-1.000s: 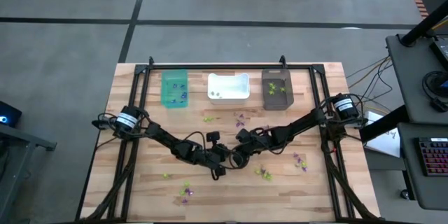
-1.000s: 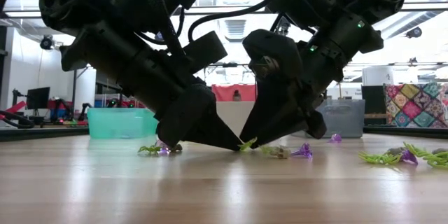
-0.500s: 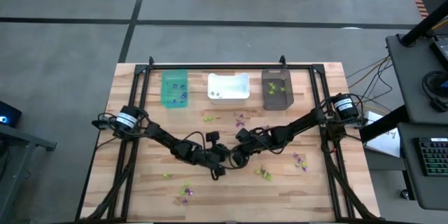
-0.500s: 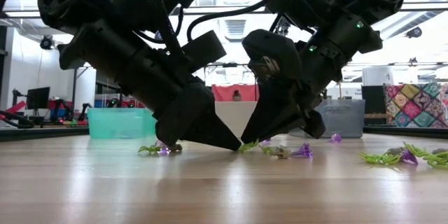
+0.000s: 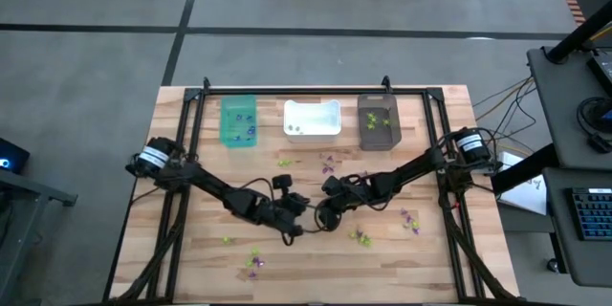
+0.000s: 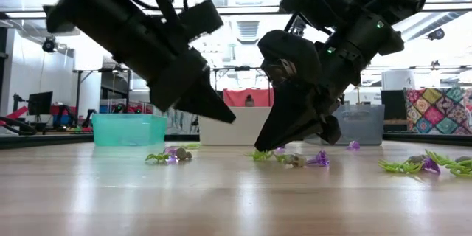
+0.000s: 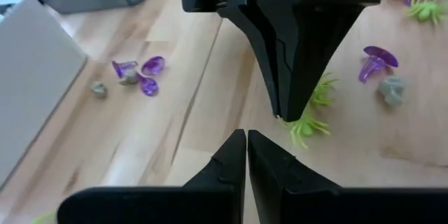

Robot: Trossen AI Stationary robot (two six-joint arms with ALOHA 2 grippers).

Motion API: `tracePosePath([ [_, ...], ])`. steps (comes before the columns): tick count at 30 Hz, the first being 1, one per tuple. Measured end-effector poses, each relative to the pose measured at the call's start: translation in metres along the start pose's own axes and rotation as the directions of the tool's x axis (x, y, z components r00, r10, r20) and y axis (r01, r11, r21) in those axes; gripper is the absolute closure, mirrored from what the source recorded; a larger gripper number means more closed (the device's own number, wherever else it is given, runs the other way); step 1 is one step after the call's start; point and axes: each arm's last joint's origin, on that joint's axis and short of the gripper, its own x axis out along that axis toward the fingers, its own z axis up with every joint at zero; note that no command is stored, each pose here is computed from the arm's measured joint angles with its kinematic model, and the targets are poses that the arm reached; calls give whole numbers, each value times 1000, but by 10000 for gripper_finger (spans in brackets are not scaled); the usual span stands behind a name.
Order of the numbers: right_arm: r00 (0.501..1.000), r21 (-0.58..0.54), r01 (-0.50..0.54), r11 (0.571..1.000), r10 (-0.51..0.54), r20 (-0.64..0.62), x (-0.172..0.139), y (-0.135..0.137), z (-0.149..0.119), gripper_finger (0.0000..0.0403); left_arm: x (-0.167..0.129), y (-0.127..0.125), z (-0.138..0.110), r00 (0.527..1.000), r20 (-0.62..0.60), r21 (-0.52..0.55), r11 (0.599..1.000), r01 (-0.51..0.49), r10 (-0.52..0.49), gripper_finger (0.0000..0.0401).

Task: Sort Halloween decoration
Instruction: Put the green spider toy into the black bin

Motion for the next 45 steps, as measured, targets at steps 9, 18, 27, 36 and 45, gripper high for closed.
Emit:
tracePosePath([
  [9,999,-30,-18,999,19,37,-10,6,7,394,-15,-2,7,1000,24,8,1000,5,-5,401],
  [18,997,-48,-18,999,21,68,-17,7,14,394,-24,-4,11,999,41,15,1000,21,-22,401],
  [27,993,-71,84,994,-78,90,-67,-12,51,394,-79,13,35,994,104,43,998,-46,41,401],
  [36,912,24,396,918,-396,107,-149,-62,79,394,-120,23,48,982,185,16,999,-51,48,401],
  [45,739,168,664,729,-674,5,-182,-125,91,394,-119,21,47,981,185,23,998,-64,59,401],
])
